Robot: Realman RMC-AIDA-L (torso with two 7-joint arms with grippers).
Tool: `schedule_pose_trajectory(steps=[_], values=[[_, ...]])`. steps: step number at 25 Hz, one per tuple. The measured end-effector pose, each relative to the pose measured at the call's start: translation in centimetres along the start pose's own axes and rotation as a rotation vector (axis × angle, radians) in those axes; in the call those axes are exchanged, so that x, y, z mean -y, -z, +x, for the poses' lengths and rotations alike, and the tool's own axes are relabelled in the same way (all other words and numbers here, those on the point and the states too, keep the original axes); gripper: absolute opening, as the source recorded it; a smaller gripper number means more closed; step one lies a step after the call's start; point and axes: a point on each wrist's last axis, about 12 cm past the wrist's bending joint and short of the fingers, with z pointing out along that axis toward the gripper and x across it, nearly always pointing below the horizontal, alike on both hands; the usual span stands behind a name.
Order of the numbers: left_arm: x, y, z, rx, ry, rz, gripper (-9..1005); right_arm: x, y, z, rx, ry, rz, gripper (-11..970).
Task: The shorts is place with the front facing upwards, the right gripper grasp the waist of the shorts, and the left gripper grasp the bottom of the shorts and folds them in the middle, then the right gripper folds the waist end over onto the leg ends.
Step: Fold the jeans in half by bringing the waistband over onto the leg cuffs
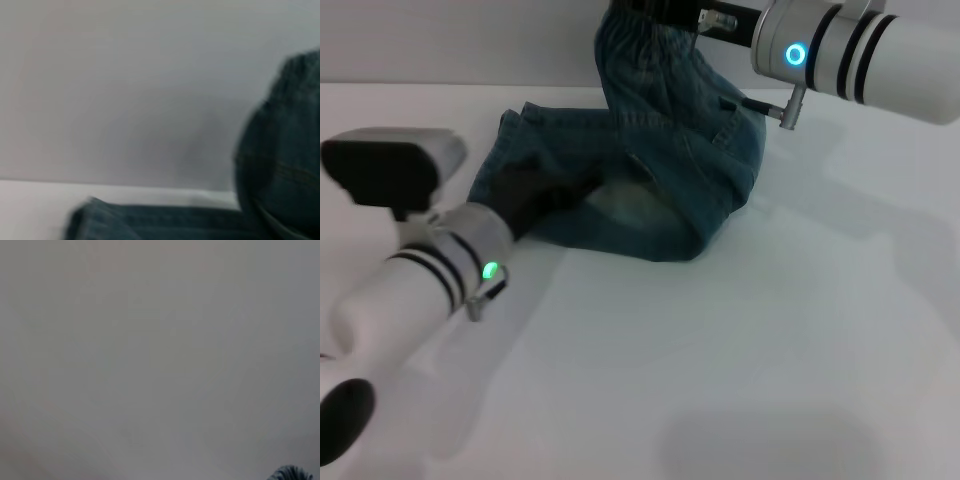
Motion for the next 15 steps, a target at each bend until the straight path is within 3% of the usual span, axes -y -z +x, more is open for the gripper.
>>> schedule_pose_trajectory(steps=[9, 15], values=[[4.6, -1.4, 0.7, -0.026, -0.010, 0.173, 861, -0.1, 0.0, -0.5, 0.010, 0.005, -0.003, 3], [6.4, -1.6, 1.3, -0.033, -0.005, 0.249, 861, -0.2, -0.1, -0.6, 0.013, 0.004, -0.007, 3]])
